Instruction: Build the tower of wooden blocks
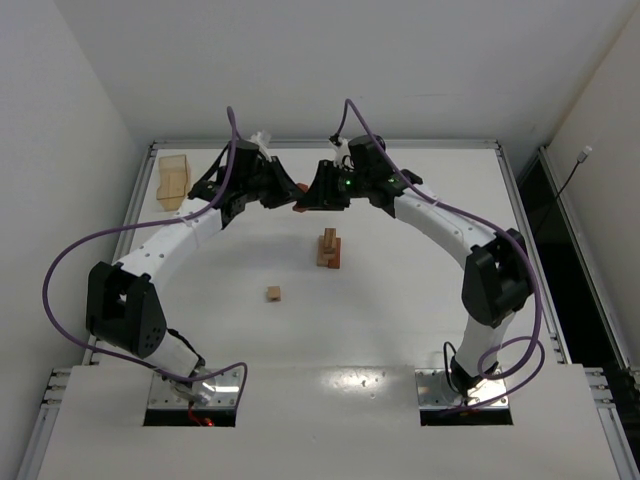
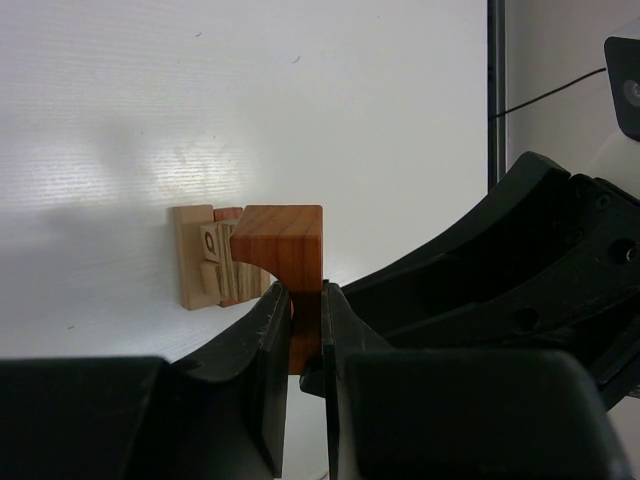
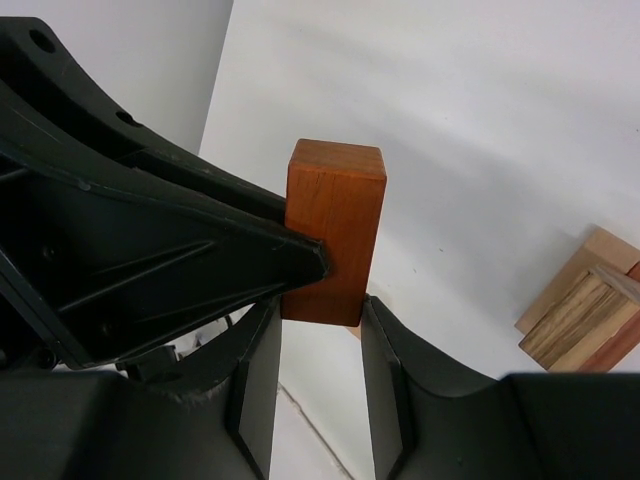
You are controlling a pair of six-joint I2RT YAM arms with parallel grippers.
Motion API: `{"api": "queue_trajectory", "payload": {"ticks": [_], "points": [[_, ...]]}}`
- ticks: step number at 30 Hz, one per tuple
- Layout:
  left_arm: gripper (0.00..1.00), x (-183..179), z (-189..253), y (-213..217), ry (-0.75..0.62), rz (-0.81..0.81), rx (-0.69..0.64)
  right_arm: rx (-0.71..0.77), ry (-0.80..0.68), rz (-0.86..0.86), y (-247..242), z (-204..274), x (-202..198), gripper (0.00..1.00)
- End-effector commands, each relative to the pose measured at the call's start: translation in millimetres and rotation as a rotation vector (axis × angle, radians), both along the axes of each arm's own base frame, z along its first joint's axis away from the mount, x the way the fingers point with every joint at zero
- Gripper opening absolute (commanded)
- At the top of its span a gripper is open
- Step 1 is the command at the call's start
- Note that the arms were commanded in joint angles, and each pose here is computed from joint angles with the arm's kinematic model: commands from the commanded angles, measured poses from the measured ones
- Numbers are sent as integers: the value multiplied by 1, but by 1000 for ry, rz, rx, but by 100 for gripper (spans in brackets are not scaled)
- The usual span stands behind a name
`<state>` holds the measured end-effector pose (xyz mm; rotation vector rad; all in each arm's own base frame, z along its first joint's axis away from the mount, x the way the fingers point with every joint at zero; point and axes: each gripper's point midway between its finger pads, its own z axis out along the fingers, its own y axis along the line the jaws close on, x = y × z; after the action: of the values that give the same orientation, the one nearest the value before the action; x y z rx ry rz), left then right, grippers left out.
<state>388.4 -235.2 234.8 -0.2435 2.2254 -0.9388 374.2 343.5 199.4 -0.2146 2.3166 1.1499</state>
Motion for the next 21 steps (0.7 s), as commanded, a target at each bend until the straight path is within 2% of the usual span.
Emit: {"api": "queue_trajectory", "payload": {"ticks": [1, 2, 9, 11, 12, 15, 17, 21], "points": [[9, -6, 25, -19, -61, -64, -60, 18, -18, -29, 6, 2, 9, 0], [24, -6, 25, -19, -61, -64, -60, 18, -18, -29, 6, 2, 9, 0], [60, -4, 20, -11, -52, -21, -31, 21, -80, -10, 3, 19, 6, 0], [75, -1, 19, -8, -56, 1, -20, 7, -72, -6, 1, 13, 4, 0], [79, -1, 19, -3, -57, 24, -6, 7, -91, 0, 0, 18, 3, 0], [87, 5, 20, 15, -57, 84, 29, -38, -107, -18, -10, 18, 1, 0], [88, 13, 23, 35, -69, 169, 65, -105, -155, -54, -24, 18, 3, 0], [88, 20, 16, 84, -65, 338, 193, -343, -189, -184, -74, -5, 5, 0]]}}
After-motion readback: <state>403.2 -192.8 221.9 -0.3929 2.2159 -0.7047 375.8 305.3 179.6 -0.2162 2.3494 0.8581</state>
